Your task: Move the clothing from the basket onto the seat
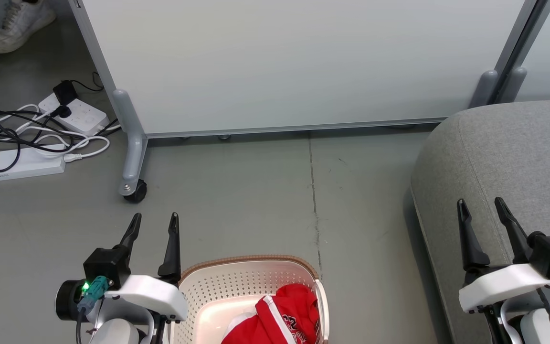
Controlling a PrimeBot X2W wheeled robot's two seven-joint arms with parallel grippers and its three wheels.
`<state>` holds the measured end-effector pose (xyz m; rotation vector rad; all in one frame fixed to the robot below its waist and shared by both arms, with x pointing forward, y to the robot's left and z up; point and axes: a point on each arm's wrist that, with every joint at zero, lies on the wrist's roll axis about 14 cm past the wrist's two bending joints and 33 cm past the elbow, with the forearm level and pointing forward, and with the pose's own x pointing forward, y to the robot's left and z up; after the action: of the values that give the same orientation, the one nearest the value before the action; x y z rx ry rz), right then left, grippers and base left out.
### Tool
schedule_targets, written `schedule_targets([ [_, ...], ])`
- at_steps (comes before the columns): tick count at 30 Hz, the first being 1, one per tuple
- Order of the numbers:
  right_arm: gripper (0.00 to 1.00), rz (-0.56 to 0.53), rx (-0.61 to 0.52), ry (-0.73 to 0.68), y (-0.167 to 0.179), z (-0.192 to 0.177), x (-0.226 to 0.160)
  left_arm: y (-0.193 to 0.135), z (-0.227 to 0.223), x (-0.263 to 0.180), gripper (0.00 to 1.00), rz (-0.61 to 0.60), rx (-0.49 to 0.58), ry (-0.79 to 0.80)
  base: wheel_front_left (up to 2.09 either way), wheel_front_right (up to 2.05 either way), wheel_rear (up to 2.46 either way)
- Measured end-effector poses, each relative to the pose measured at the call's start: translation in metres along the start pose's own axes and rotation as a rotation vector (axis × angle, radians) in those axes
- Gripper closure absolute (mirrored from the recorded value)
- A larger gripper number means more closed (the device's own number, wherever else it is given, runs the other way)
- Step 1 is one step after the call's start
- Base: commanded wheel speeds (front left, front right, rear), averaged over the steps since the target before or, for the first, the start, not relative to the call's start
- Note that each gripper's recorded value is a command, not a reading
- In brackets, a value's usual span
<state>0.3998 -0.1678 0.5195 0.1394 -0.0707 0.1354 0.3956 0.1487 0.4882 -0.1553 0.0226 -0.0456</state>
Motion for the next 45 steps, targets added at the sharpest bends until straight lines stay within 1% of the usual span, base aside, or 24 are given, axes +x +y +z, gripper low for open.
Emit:
schedule_targets([
  [11,0.00,0.006,-0.016,0.021,0.002,-0.012,-0.002,0.001,-0.006,-0.002,0.00,0.004,0.046,0.014,0.00,0.00,0.00],
  [22,0.00,0.022,-0.027,0.018,0.008,-0.015,0.001,0.002,-0.010,-0.002,0.00,0.010,0.077,0.020,0.00,0.00,0.00],
  [35,0.00,0.015,-0.010,0.028,0.006,-0.018,0.000,0.005,-0.013,-0.003,0.00,0.034,0.037,0.029,0.00,0.00,0.00],
  [45,0.00,0.017,-0.010,0.033,0.007,-0.020,0.001,0.007,-0.015,-0.004,0.00,0.042,0.035,0.037,0.00,0.00,0.00],
])
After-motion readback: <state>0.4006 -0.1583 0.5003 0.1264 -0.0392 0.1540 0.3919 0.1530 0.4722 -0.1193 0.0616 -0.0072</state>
